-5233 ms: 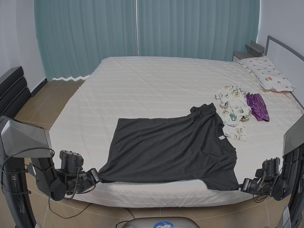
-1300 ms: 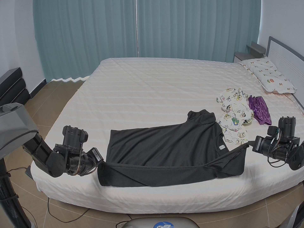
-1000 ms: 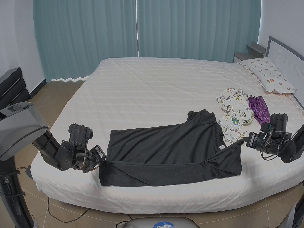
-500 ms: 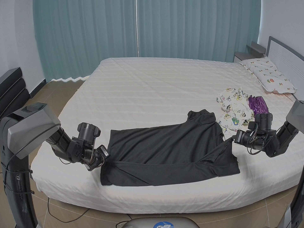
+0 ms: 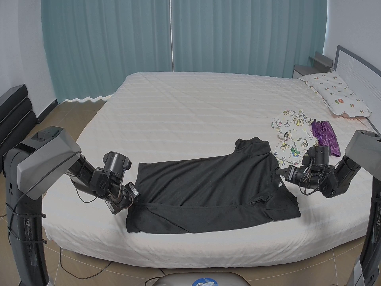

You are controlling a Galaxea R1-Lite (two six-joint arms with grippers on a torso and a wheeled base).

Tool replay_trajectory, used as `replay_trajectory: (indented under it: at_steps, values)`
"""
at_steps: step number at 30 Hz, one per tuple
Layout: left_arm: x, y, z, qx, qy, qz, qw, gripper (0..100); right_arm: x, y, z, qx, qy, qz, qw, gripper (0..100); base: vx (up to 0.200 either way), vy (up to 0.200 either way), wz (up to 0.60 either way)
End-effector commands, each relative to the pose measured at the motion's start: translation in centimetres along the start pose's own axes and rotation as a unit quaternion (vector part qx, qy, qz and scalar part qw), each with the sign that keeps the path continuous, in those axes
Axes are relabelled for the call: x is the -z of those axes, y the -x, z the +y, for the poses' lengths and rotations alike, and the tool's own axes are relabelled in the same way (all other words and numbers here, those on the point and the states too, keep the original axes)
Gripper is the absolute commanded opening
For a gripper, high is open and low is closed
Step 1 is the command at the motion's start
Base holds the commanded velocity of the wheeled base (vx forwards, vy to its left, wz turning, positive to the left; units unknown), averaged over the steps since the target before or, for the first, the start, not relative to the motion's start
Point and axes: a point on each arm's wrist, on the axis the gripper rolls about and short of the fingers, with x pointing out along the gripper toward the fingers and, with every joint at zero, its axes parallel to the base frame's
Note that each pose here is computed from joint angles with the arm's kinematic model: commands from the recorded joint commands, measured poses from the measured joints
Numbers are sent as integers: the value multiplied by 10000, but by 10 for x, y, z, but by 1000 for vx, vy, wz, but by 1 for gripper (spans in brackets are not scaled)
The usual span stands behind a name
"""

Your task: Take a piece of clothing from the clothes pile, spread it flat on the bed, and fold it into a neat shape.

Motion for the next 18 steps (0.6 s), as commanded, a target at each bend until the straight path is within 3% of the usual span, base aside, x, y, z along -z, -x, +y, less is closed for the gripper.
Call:
replay_trajectory:
  at_steps: [1, 6, 8, 13, 18]
  values:
    - [-3, 1, 1, 13, 127, 10, 9999, 100, -2, 3, 1, -23, -289, -34, 9996, 100, 0, 0, 0]
    - [-7, 21, 8, 135, 334, -32, 9993, 100, -11, 20, 9, -76, -1040, -133, 9945, 100, 0, 0, 0]
    - [-9, 39, 13, 408, 419, 69, 9983, 100, -8, 19, 11, -13, -1347, -53, 9909, 100, 0, 0, 0]
    - [4, 66, 30, 887, 918, 371, 9911, 100, -3, 5, 12, 155, -2181, 254, 9755, 100, 0, 0, 0]
    - [14, 61, 38, 1411, 1077, 418, 9832, 100, 10, -18, 16, 385, -2159, 282, 9752, 100, 0, 0, 0]
